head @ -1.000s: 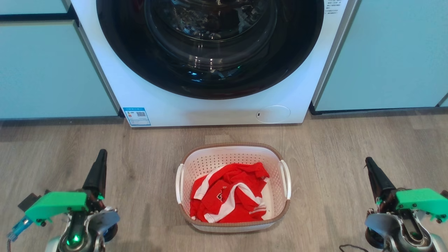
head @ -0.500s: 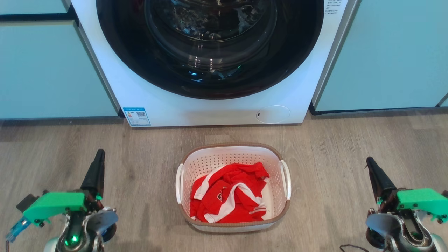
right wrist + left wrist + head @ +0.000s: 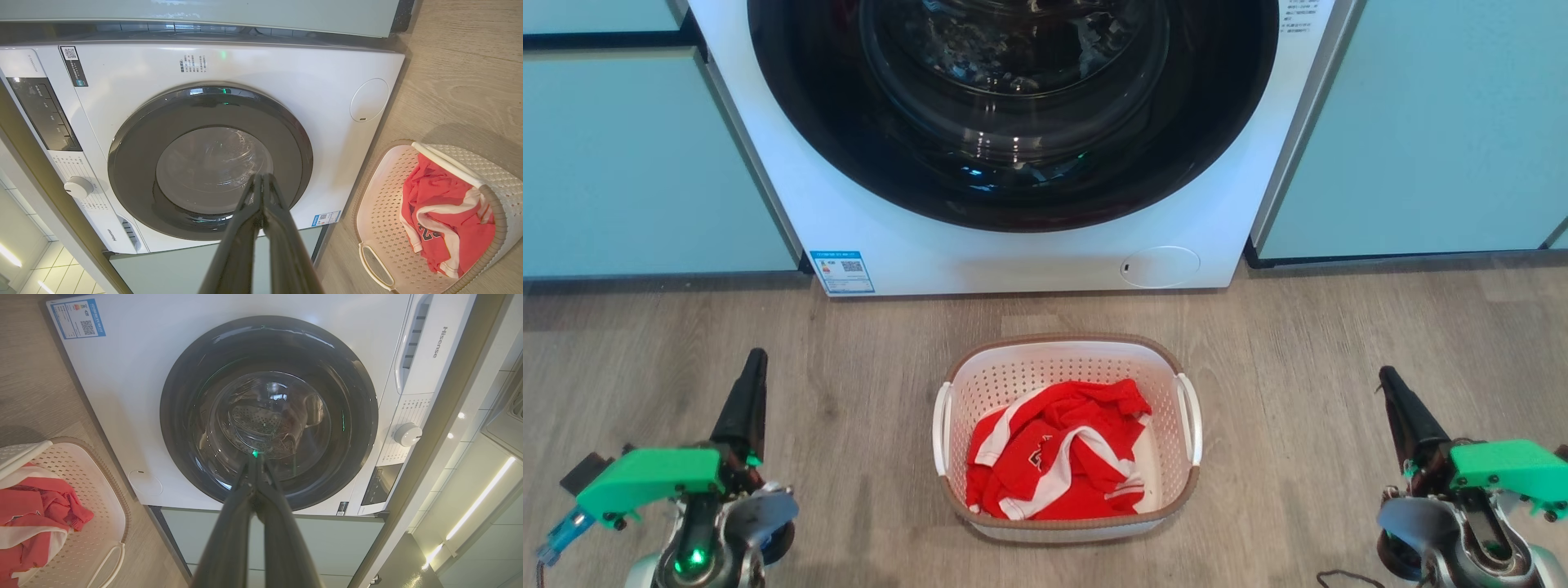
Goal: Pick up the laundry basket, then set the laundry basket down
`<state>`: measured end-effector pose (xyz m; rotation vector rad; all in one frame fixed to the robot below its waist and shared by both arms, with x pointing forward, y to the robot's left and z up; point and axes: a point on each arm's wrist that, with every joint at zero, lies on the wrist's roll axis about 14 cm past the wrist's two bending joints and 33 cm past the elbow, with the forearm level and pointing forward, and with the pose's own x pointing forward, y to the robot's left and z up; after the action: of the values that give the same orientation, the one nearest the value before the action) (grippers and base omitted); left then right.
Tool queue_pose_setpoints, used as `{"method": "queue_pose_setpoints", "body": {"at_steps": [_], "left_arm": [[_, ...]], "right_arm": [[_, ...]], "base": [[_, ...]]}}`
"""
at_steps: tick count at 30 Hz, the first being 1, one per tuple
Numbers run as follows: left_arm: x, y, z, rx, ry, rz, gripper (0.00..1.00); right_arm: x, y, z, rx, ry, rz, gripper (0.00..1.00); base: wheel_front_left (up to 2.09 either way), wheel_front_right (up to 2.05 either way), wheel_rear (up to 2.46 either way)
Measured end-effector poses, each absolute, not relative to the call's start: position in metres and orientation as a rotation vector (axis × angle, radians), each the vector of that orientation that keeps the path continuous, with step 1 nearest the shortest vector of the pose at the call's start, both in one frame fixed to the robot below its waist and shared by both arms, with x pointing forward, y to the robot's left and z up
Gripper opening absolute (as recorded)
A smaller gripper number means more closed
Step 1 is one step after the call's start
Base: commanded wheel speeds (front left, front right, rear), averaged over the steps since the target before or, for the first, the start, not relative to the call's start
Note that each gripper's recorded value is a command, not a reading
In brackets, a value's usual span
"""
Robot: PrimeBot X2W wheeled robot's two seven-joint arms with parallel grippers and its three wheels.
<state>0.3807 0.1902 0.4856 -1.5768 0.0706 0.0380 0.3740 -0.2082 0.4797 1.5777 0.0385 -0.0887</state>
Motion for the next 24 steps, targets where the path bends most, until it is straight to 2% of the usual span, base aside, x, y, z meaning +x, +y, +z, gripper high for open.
{"method": "queue_pose_setpoints", "body": {"at_steps": [24], "left_arm": [[0.3807, 0.19, 0.4856, -1.579, 0.071, 0.037, 0.0]], "right_arm": [[0.3739, -0.2092, 0.4798, 1.579, 0.036, -0.091, 0.0]], "base": [[0.0, 0.0, 0.0]]}}
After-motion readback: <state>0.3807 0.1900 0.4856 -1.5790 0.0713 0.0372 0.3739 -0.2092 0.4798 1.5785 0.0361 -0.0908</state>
